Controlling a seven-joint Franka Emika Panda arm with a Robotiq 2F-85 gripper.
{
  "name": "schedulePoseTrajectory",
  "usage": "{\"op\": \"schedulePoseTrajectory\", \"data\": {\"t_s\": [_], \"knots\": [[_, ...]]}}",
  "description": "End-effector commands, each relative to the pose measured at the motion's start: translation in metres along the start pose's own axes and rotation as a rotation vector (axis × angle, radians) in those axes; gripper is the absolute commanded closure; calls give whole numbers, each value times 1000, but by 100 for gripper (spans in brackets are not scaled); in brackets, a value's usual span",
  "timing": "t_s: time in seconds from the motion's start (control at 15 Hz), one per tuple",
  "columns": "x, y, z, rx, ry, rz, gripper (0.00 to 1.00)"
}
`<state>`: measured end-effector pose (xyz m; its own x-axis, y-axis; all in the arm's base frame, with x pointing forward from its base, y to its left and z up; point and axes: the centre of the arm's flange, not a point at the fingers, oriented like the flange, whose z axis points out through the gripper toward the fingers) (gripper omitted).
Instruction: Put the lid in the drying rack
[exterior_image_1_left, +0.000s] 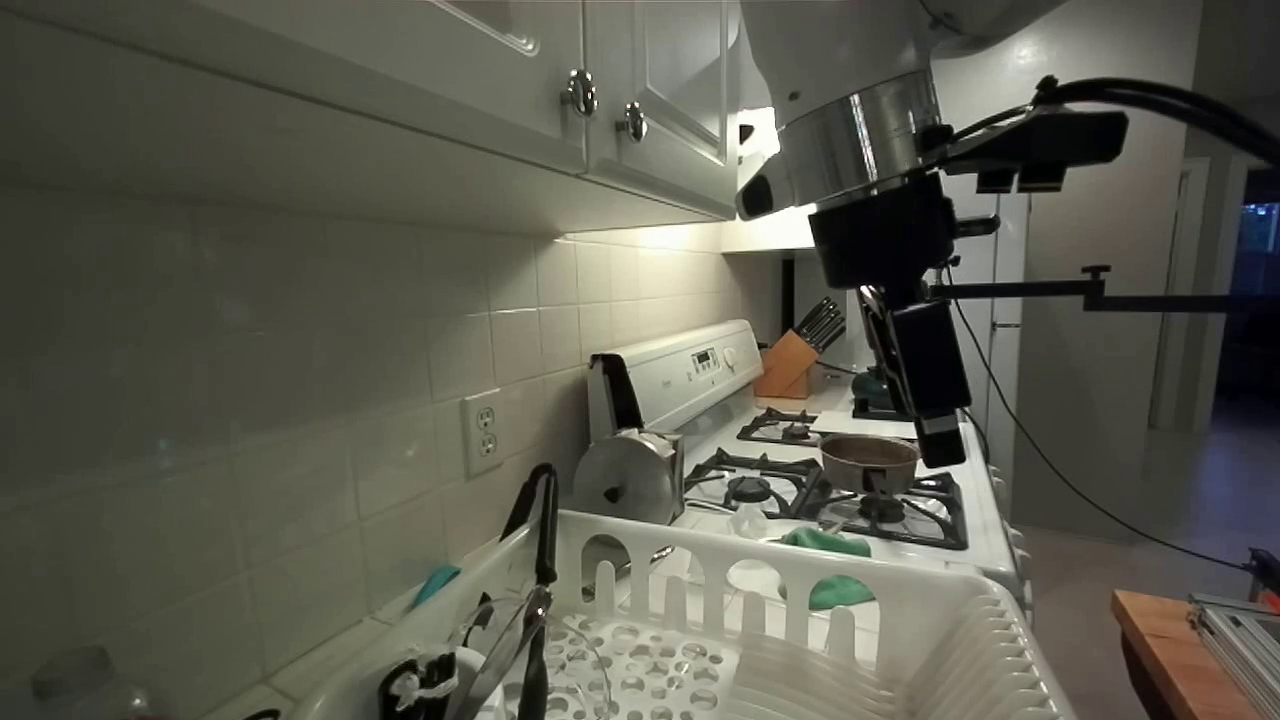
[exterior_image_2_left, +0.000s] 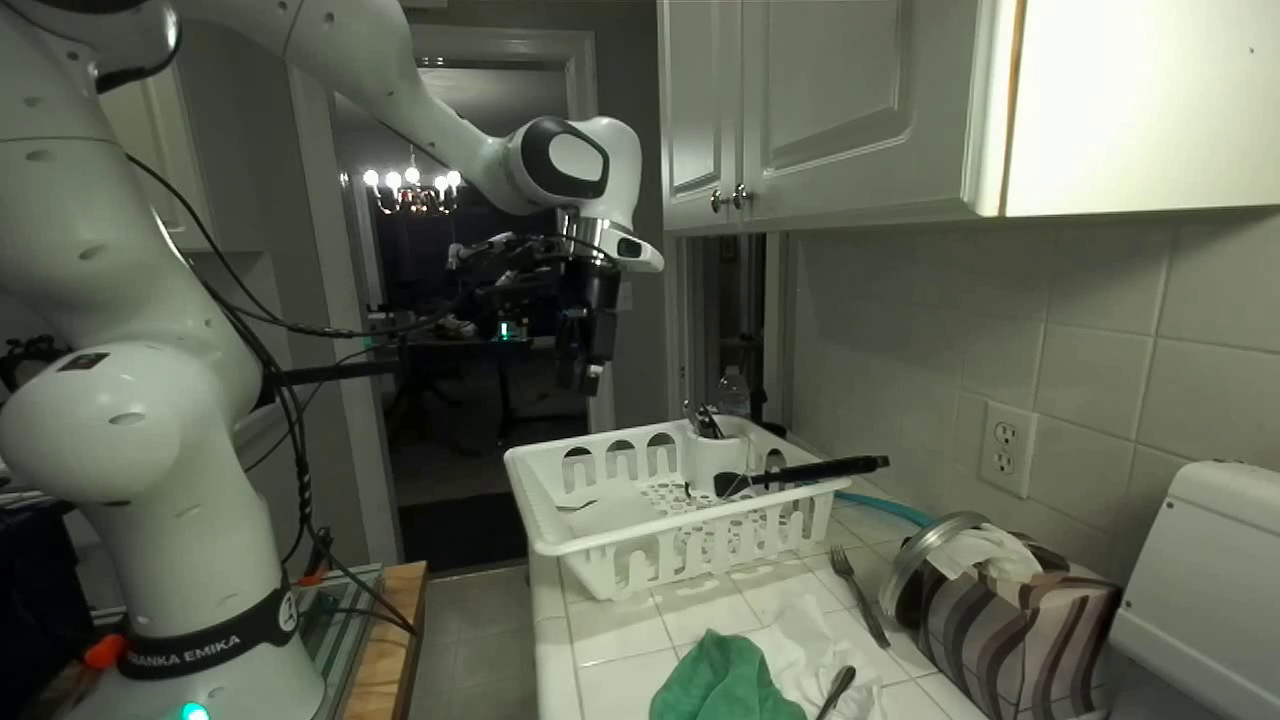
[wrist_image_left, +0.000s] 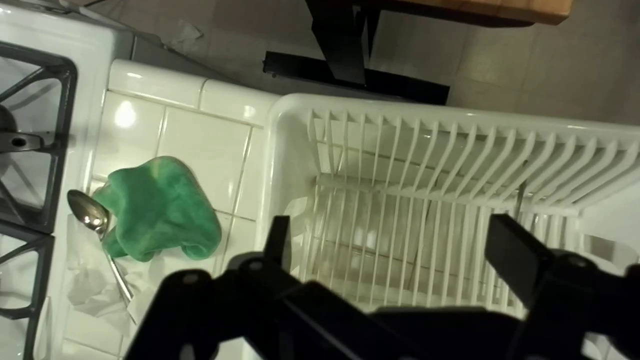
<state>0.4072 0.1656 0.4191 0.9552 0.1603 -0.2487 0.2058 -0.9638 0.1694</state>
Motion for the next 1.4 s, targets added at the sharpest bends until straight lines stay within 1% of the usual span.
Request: {"op": "schedulePoseTrajectory", "data": {"t_s": [0.0,0.2,0.33,0.4,0.6,0.67,0.73,0.8,0.87,1.0,1.27,1.33], "knots": [[-7,11,14,-114,113,-6,0],[-8,20,25,-191,209,19,0],[-14,30,34,-203,234,24,0],[-20,40,41,-186,238,-11,0],[-39,70,62,-177,227,-143,0],[-47,88,69,-194,209,-195,0],[-53,100,72,-195,195,-217,0],[-57,114,75,-179,164,-202,0],[-33,87,71,-163,161,-171,0],[-42,106,76,-150,152,-180,0],[-45,106,75,-152,157,-187,0],[-41,108,84,-250,207,-211,0]]}}
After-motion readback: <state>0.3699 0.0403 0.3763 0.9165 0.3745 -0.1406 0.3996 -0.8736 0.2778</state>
